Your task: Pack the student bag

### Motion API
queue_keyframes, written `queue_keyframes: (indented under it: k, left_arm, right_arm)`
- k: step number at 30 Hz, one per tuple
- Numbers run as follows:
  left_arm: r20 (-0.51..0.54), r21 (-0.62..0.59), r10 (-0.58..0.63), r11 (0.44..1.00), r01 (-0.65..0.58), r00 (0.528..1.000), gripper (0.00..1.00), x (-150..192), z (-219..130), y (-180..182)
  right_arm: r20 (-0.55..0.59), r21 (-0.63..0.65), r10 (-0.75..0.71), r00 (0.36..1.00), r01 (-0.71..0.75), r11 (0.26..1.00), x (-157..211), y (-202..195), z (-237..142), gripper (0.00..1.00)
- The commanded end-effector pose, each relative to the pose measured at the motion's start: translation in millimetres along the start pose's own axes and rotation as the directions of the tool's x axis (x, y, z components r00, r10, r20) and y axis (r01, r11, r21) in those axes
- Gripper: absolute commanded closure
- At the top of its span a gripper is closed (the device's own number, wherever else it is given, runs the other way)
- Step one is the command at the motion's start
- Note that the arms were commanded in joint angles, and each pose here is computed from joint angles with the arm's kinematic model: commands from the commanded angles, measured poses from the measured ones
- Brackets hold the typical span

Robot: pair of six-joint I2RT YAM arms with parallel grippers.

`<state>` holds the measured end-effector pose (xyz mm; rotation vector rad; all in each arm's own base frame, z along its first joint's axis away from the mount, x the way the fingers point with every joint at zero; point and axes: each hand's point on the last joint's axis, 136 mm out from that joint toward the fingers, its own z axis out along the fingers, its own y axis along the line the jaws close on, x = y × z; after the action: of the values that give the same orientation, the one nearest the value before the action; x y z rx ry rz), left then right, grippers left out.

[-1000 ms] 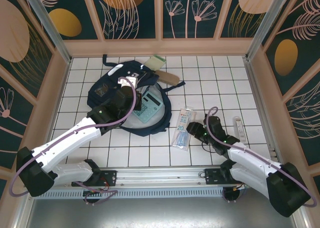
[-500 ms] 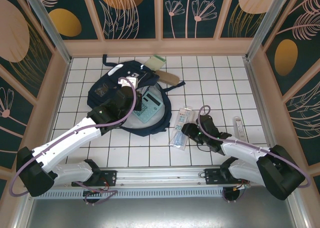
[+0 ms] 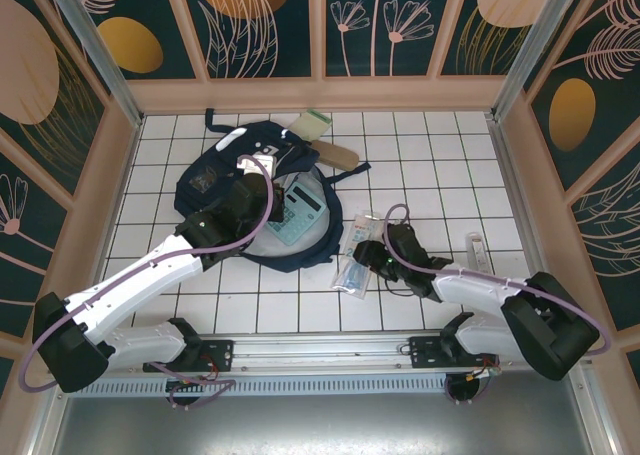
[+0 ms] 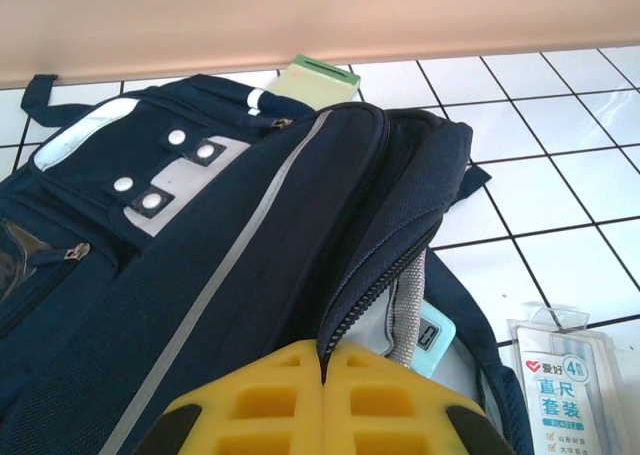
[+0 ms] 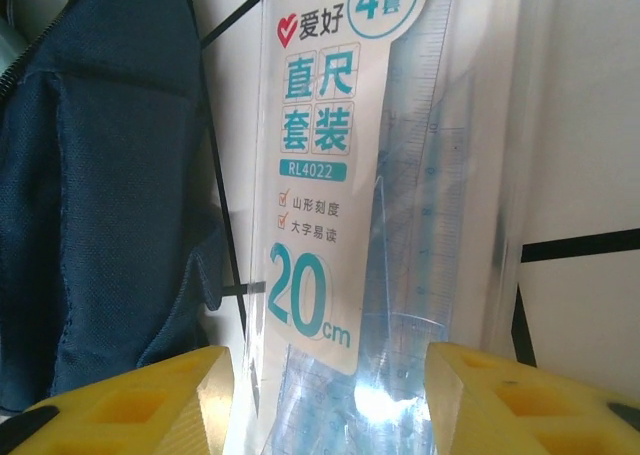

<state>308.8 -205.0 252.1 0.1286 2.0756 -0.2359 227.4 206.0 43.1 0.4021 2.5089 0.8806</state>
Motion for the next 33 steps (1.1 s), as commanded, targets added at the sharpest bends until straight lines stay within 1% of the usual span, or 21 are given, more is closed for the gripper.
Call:
queue_keyframes:
  k: [1,4,6,10,13,15,20,28,33]
  left_arm:
    - [0.070,0.016,-0.050,0.999,0.049,0.996,1.00,-17.6,-2.8,-2.6]
    - [0.065,0.019,-0.049,0.999,0.047,0.997,1.00,-15.4,-1.3,-3.2]
    - [0.060,0.025,-0.050,0.999,0.048,0.997,1.00,-13.4,0.5,-4.7]
    - [0.034,0.044,-0.058,0.997,0.056,0.998,1.00,-4.3,5.6,-8.6]
    - [0.025,0.053,-0.069,0.996,0.068,0.997,1.00,-2.1,7.2,-10.8]
    - [0.002,0.046,-0.064,0.997,0.064,0.998,1.00,9.5,10.5,-8.3]
    - [-0.002,0.049,-0.070,0.996,0.070,0.998,1.00,12.4,10.8,-8.2]
    - [-0.012,0.054,-0.067,0.996,0.068,0.998,1.00,15.9,13.5,-10.1]
    - [-0.011,0.052,-0.066,0.996,0.067,0.998,1.00,16.2,13.4,-9.2]
  right_arm:
    - [0.068,0.084,-0.027,0.997,0.021,0.996,-11.1,-8.1,-12.2,0.46]
    - [0.083,0.131,-0.027,0.996,0.016,0.991,-11.6,-19.8,-16.0,0.45]
    - [0.070,0.157,-0.019,0.997,0.008,0.988,-7.2,-29.7,-13.1,0.45]
    - [0.023,0.147,-0.008,1.000,0.004,0.989,3.2,-34.0,0.5,0.45]
    - [0.002,0.092,-0.011,1.000,0.011,0.996,5.8,-22.4,10.8,0.45]
    - [-0.009,0.049,-0.023,1.000,0.023,0.999,5.5,-9.4,16.1,0.45]
    - [-0.017,-0.046,-0.064,0.998,0.063,0.997,2.3,23.1,22.0,0.45]
    - [-0.013,-0.169,-0.095,0.995,0.091,0.981,-0.6,57.1,23.6,0.45]
    - [-0.021,-0.264,-0.108,0.994,0.099,0.959,2.4,73.8,19.8,0.48]
